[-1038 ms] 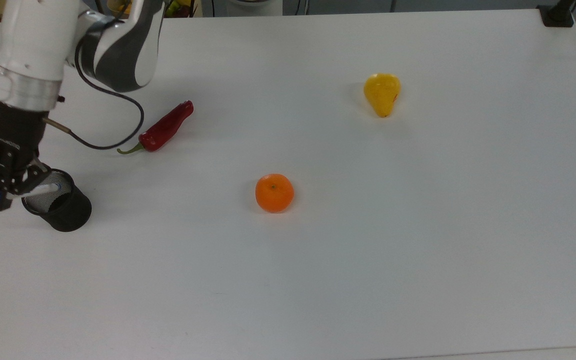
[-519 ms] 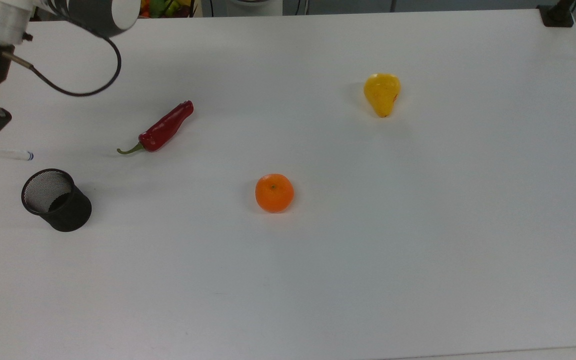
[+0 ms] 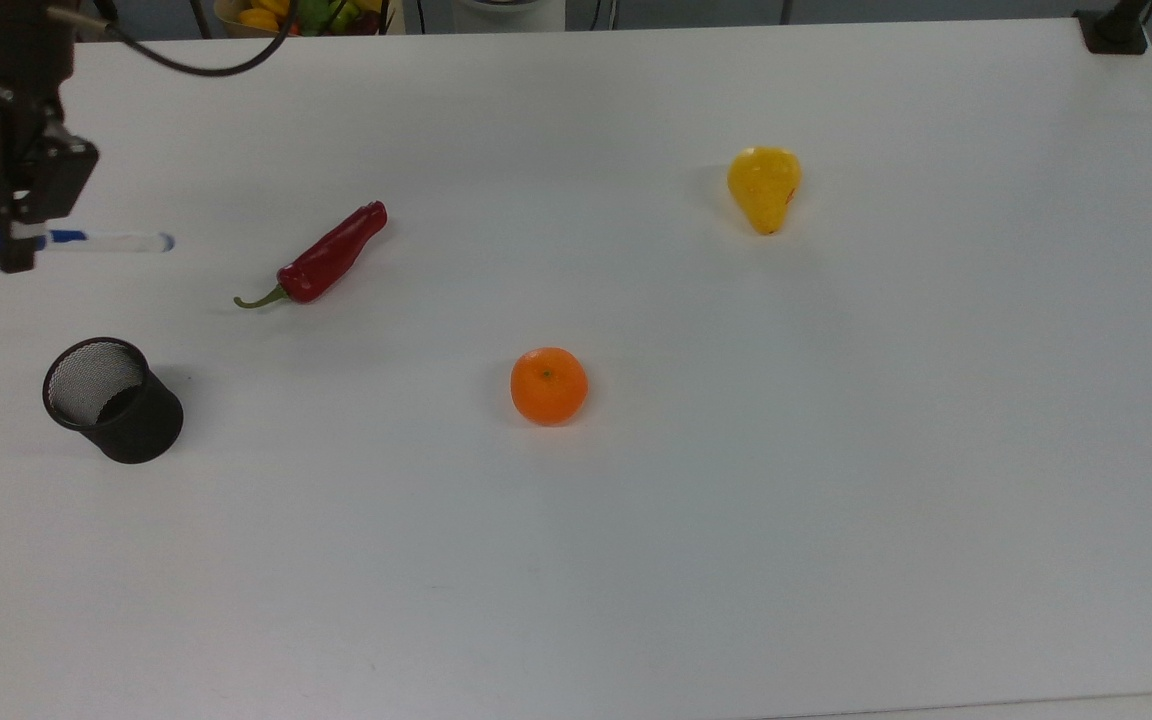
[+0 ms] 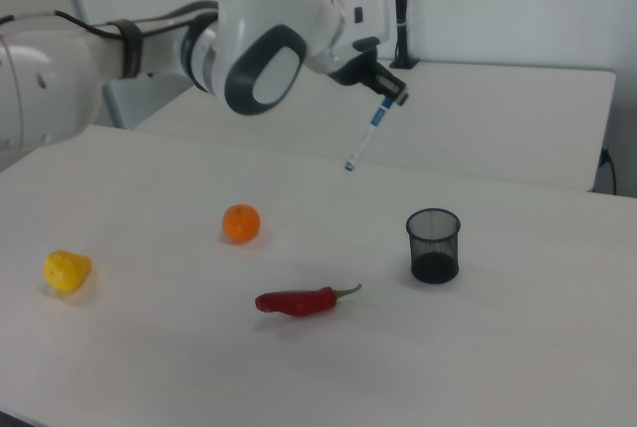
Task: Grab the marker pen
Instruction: 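Carry the marker across the table toward the orange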
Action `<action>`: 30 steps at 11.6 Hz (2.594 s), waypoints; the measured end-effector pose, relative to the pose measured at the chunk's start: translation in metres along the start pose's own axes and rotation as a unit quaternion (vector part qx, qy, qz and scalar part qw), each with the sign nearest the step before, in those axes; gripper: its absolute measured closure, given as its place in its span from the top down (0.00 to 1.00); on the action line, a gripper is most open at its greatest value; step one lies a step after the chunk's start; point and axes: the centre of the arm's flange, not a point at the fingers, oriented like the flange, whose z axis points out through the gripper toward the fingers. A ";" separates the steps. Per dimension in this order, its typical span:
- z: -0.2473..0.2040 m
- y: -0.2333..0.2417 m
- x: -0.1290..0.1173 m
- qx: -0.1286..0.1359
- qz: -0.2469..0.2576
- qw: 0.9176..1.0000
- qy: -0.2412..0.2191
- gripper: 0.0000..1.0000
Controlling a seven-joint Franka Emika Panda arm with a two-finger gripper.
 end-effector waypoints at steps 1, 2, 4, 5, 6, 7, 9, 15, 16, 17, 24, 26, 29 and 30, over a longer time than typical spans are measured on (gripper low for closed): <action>-0.007 -0.007 -0.002 0.008 0.002 1.000 -0.019 0.18; -0.014 -0.013 -0.003 0.015 0.003 0.999 -0.038 0.18; -0.031 -0.026 -0.009 0.027 -0.001 0.996 -0.085 0.18; -0.044 -0.039 -0.019 0.037 -0.009 0.991 -0.130 0.18; -0.051 -0.048 -0.025 0.043 -0.015 0.987 -0.153 0.18; -0.060 -0.059 -0.037 0.051 -0.026 0.980 -0.193 0.18; -0.071 -0.081 -0.059 0.065 -0.053 0.963 -0.255 0.18; -0.070 -0.147 -0.120 0.087 -0.117 0.922 -0.359 0.18; -0.067 -0.159 -0.132 0.090 -0.128 0.916 -0.368 0.18; -0.065 -0.169 -0.144 0.089 -0.142 0.911 -0.377 0.18; -0.035 -0.204 -0.202 0.069 -0.203 0.901 -0.378 0.18; -0.024 -0.211 -0.216 0.068 -0.215 0.900 -0.373 0.18; -0.004 -0.212 -0.230 0.070 -0.208 0.910 -0.350 0.18; 0.000 -0.214 -0.239 0.071 -0.211 0.911 -0.348 0.18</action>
